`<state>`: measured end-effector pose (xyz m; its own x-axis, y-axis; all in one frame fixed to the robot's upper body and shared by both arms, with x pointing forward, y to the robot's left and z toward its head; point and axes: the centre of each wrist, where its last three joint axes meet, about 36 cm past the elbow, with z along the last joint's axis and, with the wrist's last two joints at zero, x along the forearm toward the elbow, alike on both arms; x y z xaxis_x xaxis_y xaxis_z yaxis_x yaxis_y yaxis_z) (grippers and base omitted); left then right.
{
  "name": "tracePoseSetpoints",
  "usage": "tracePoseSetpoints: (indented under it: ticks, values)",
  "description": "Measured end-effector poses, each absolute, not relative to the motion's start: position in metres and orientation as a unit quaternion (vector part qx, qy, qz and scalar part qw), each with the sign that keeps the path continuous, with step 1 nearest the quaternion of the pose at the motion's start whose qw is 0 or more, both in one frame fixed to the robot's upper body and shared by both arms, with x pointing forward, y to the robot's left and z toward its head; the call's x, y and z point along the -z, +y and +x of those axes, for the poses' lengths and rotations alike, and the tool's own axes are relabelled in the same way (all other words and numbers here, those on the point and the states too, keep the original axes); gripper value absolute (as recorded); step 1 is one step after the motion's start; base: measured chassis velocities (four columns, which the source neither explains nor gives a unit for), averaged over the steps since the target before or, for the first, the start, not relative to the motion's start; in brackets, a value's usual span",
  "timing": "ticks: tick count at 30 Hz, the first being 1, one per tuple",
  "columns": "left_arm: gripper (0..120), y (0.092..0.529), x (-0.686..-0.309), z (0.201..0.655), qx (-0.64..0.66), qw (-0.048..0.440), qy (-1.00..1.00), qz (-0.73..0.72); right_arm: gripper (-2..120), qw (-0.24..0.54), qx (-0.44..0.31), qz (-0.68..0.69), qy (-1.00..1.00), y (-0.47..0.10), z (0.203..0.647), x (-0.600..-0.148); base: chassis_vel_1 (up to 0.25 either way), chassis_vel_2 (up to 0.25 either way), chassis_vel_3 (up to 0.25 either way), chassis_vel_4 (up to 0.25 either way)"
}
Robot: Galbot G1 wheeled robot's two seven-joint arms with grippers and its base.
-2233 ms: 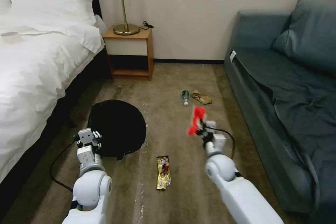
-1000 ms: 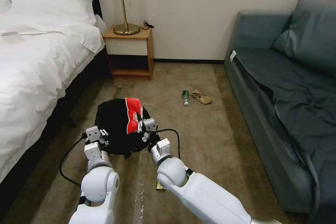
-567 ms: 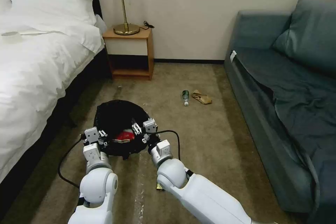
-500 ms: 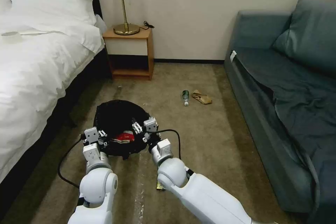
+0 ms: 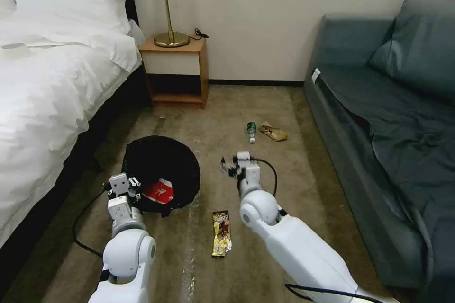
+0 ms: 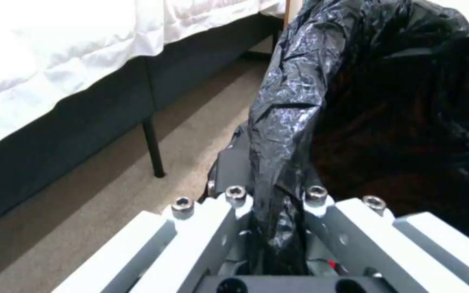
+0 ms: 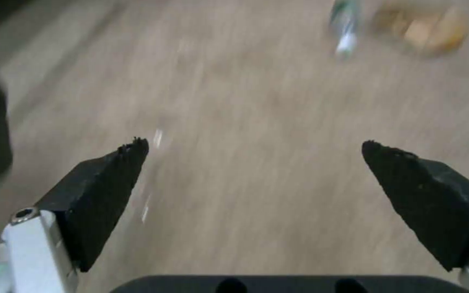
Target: Pick up the trash bin, then pick up the garbage on the floor and place it into the trash bin.
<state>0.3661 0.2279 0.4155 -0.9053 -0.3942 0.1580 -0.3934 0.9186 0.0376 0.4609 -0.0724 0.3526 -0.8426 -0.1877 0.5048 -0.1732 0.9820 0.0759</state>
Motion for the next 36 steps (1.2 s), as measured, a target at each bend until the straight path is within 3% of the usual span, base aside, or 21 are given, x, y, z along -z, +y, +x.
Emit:
tracePoseSetpoints:
  ticks: [14,22,36]
  values:
    - [3,0.228,-0.402,0.364,0.008,0.095,-0.974,0.204,100,0.335,-0.027,0.182,-0.924,-0.039,0.45,-0.313,0.0,0.0,0.0,0.0]
    - [3,0.225,-0.404,0.371,0.009,0.091,-0.976,0.198,100,0.35,-0.043,0.179,-0.918,-0.052,0.435,-0.259,0.0,0.0,0.0,0.0]
    - [3,0.223,-0.401,0.367,0.013,0.095,-0.975,0.199,100,0.359,-0.034,0.175,-0.916,-0.055,0.418,-0.224,0.0,0.0,0.0,0.0]
